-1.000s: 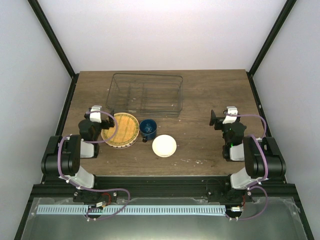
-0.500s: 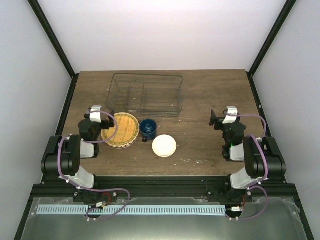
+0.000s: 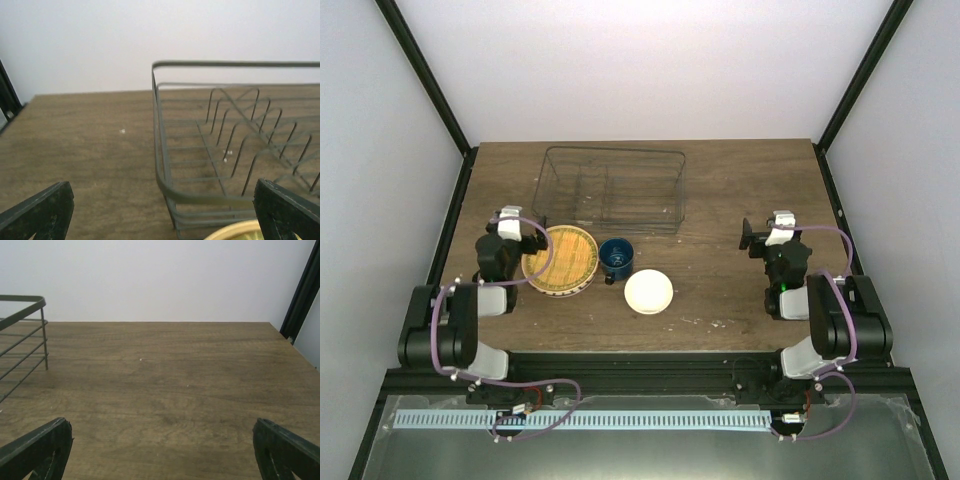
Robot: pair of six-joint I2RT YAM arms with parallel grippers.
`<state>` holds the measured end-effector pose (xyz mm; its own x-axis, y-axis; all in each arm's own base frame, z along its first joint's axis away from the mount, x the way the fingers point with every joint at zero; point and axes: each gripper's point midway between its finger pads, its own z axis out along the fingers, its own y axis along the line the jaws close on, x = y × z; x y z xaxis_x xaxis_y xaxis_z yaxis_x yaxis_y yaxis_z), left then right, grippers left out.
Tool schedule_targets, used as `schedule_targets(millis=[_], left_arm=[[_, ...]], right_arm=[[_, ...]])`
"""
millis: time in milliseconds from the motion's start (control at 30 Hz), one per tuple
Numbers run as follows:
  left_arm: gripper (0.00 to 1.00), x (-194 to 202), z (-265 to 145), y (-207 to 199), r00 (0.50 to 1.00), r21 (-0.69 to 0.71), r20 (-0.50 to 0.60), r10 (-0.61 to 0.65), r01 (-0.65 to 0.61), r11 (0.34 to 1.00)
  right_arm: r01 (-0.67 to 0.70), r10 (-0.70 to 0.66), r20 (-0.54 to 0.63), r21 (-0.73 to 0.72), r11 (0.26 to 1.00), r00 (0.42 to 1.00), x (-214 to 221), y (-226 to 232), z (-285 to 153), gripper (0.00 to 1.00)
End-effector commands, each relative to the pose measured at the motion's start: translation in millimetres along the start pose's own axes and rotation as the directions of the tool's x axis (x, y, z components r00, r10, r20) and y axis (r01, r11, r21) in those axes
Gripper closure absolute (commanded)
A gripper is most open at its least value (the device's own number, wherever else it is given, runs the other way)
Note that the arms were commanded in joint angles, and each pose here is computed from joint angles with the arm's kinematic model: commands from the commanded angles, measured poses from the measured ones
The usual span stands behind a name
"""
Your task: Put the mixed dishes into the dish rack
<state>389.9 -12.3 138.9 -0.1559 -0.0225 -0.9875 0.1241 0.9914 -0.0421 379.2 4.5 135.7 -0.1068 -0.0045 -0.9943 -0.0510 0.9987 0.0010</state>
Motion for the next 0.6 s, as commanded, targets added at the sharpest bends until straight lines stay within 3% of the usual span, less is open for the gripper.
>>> schedule_targets(millis=[0, 267, 400, 567], left_arm=[[0.00, -36.3, -10.1, -3.2, 0.997, -0.032, 0.041, 0.059, -0.058, 0.998], [0.00, -122.7, -37.8, 20.6, 0.992, -0.218, 0.037, 0.119, -0.108, 0.970], [0.00, -150.7, -28.0, 28.6, 0.992, -0.247, -0.084, 0.099, -0.117, 0.962], [0.00, -161.4, 5.1, 21.8, 0.975, -0.179, -0.217, 0.042, -0.082, 0.980]], right_arm=[[0.005, -0.002, -0.052, 0.073, 0.997, 0.999, -24.0, -8.4, 18.8, 0.00], [-0.016, 0.056, -0.277, 0.145, 0.989, 0.959, -65.8, -11.9, 55.1, 0.00], [-0.038, 0.067, -0.320, 0.096, 0.995, 0.945, -98.5, 10.4, 82.1, 0.00], [-0.061, 0.065, -0.429, 0.022, 0.998, 0.901, -130.0, 48.7, 126.4, 0.00]])
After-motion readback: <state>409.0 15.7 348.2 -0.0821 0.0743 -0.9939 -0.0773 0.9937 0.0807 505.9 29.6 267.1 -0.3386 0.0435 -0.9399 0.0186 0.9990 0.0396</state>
